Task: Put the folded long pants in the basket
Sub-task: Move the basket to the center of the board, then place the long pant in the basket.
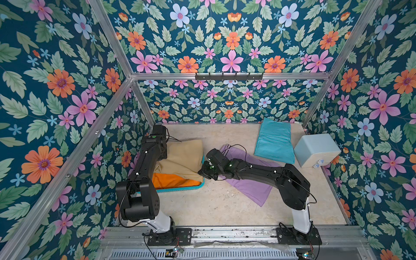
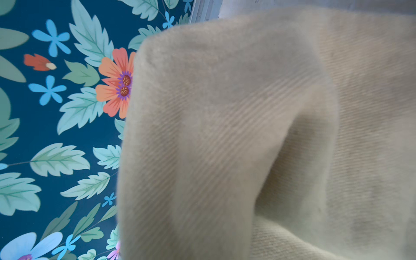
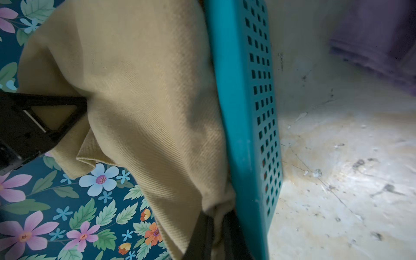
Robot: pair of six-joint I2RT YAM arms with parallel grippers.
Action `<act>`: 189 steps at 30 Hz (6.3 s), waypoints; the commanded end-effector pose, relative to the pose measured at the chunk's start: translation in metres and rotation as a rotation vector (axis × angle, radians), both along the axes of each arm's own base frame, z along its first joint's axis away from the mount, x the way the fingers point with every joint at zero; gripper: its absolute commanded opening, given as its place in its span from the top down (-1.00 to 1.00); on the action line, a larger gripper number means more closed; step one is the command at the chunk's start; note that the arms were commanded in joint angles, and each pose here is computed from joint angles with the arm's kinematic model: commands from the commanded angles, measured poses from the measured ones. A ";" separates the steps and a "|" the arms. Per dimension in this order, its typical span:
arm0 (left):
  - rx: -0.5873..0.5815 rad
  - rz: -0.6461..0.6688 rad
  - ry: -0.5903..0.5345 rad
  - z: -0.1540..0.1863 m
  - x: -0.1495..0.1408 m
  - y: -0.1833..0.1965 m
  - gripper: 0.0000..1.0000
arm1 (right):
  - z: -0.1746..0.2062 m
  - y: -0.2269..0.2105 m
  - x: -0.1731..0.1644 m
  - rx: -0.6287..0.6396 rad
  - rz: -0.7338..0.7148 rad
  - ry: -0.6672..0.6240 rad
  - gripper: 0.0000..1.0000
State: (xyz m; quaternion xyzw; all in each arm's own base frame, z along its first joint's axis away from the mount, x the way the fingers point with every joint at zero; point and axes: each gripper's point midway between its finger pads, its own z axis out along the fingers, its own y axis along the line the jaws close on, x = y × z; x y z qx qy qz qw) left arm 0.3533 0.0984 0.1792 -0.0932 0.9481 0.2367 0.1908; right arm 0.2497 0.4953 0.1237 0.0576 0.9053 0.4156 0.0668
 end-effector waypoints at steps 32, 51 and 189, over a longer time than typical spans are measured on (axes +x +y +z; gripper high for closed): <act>-0.324 0.097 0.050 -0.046 -0.049 -0.051 1.00 | -0.043 -0.092 -0.040 -0.166 -0.010 0.130 1.00; -0.258 0.107 0.085 -0.048 -0.070 -0.042 1.00 | -0.007 -0.081 -0.060 -0.182 0.067 0.088 1.00; -0.303 0.420 0.174 -0.086 -0.167 -0.052 0.26 | 0.078 -0.061 0.100 -0.142 0.307 -0.390 -0.10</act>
